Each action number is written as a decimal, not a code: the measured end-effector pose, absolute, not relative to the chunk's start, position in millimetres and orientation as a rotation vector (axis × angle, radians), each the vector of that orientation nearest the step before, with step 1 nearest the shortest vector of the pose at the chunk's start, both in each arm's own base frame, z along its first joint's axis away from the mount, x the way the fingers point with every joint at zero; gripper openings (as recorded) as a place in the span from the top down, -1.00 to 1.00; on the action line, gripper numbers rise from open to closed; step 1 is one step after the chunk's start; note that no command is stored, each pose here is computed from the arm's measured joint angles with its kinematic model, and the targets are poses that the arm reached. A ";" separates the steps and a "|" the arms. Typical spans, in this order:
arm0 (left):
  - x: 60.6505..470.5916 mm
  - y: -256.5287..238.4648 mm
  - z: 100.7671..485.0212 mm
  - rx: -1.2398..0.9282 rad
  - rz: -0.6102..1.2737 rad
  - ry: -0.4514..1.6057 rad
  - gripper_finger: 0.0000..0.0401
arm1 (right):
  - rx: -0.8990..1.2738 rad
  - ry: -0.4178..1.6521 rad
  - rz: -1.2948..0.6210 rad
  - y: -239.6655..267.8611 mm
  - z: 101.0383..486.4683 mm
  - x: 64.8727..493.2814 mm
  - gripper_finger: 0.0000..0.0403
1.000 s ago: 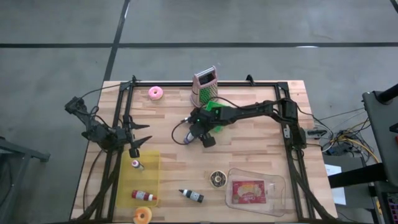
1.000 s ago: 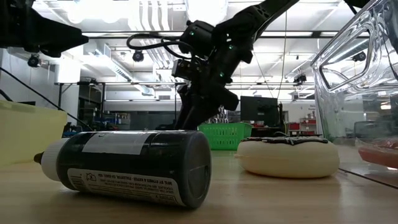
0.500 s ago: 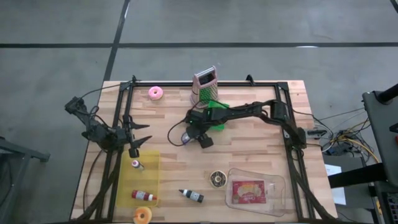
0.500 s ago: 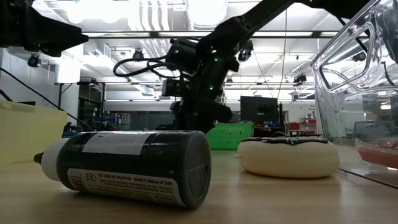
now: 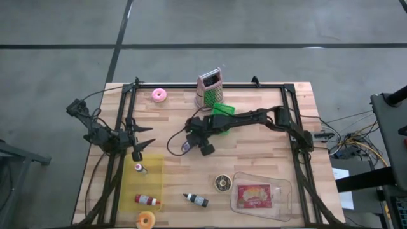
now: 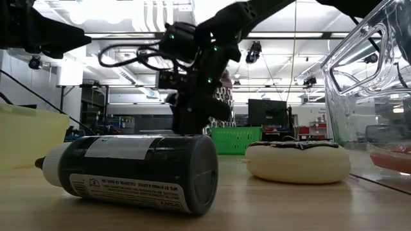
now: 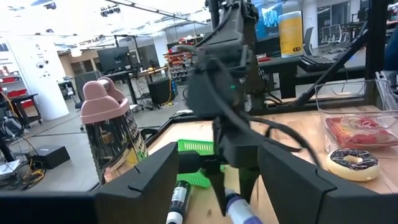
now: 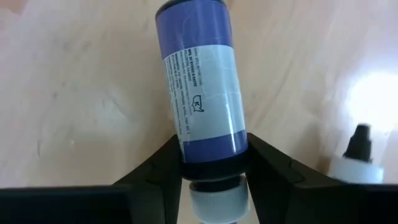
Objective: Pick & Place Food Item
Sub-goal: Put the violet ink bottle into the yellow bin
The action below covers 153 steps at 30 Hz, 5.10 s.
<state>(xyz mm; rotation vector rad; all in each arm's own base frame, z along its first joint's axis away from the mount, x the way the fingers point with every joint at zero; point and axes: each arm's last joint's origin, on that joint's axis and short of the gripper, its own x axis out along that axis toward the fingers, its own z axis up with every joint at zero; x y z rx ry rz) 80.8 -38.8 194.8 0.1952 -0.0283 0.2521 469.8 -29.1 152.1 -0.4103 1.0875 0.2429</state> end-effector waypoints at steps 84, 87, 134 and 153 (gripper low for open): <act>172.6 2.6 207.1 -0.403 0.007 0.505 -0.03 | -1.616 0.932 -0.172 57.5 214.5 491.0 0.38; 174.3 3.9 212.0 -0.396 0.003 0.537 -0.03 | -1.613 0.930 -0.173 58.0 214.5 491.0 0.38; 191.7 34.4 200.2 -0.341 -0.006 0.589 0.42 | -1.593 0.897 -0.221 58.6 220.2 493.3 0.39; 180.8 33.4 221.1 -0.080 -0.002 0.333 0.46 | -1.281 0.677 -0.347 61.1 279.5 475.9 -0.20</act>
